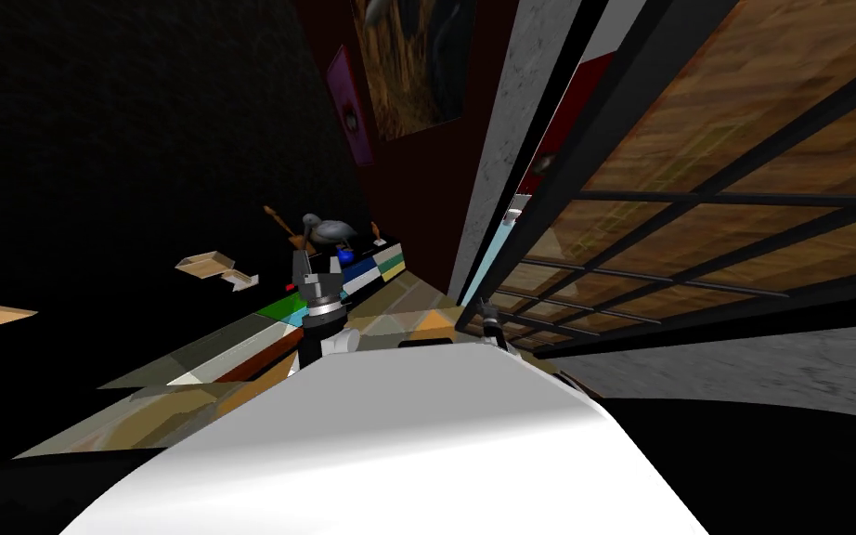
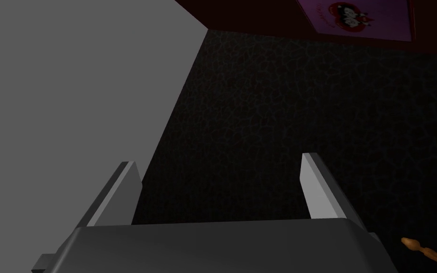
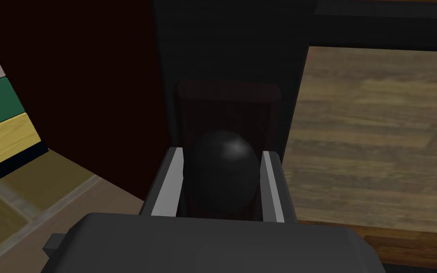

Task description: Pull the door open

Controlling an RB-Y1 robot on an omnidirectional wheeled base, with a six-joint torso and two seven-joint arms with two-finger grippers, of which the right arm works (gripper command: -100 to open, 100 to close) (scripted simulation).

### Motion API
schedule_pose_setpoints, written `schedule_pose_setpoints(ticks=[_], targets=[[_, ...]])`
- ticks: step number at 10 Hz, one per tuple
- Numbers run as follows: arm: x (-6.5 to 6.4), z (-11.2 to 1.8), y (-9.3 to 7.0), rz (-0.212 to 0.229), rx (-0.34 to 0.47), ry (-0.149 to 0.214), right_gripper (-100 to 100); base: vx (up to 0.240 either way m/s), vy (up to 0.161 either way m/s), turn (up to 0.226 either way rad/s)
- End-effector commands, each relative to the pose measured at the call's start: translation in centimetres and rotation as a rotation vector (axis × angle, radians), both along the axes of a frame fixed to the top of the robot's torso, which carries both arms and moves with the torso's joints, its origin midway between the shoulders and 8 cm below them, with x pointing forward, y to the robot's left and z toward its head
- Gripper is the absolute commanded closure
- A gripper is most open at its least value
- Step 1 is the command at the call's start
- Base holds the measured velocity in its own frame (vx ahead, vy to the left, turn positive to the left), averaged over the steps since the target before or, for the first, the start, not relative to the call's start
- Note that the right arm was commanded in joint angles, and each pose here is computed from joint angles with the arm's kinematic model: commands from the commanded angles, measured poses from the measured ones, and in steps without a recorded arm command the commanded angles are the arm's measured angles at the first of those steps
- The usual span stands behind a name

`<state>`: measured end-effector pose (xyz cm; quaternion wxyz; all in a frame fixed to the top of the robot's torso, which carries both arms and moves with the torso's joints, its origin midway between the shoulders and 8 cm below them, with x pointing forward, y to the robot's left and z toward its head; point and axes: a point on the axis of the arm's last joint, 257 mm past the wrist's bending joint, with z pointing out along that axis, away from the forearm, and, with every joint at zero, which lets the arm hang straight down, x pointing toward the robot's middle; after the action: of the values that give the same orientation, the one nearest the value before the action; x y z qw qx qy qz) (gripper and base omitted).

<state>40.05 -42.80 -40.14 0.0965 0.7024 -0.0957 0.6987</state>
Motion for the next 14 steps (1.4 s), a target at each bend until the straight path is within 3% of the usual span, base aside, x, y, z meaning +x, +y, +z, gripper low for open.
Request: schedule_pose_setpoints(ticks=[1, 3, 10, 11, 12, 14], targets=[[0.0, 0.1, 0.5, 0.028, 0.000, -0.005, 100, -0.270, -0.018, 0.095], [0.0, 0.1, 0.6, 0.034, -0.001, -0.005, 100, -0.182, 0.018, 0.029], [-1.9, 0.1, 2.6, 0.177, 0.001, -0.005, 100, -0.230, -0.031, 0.080], [-1.7, 0.1, 2.5, 0.166, -0.001, -0.004, 100, -0.097, 0.007, 0.007], [-3.1, -0.1, 2.7, 0.199, -0.004, -0.001, 100, -0.091, 0.005, 0.020], [-4.2, -0.1, 2.8, 0.229, -0.007, -0.004, 100, -0.103, 0.001, -0.001]])
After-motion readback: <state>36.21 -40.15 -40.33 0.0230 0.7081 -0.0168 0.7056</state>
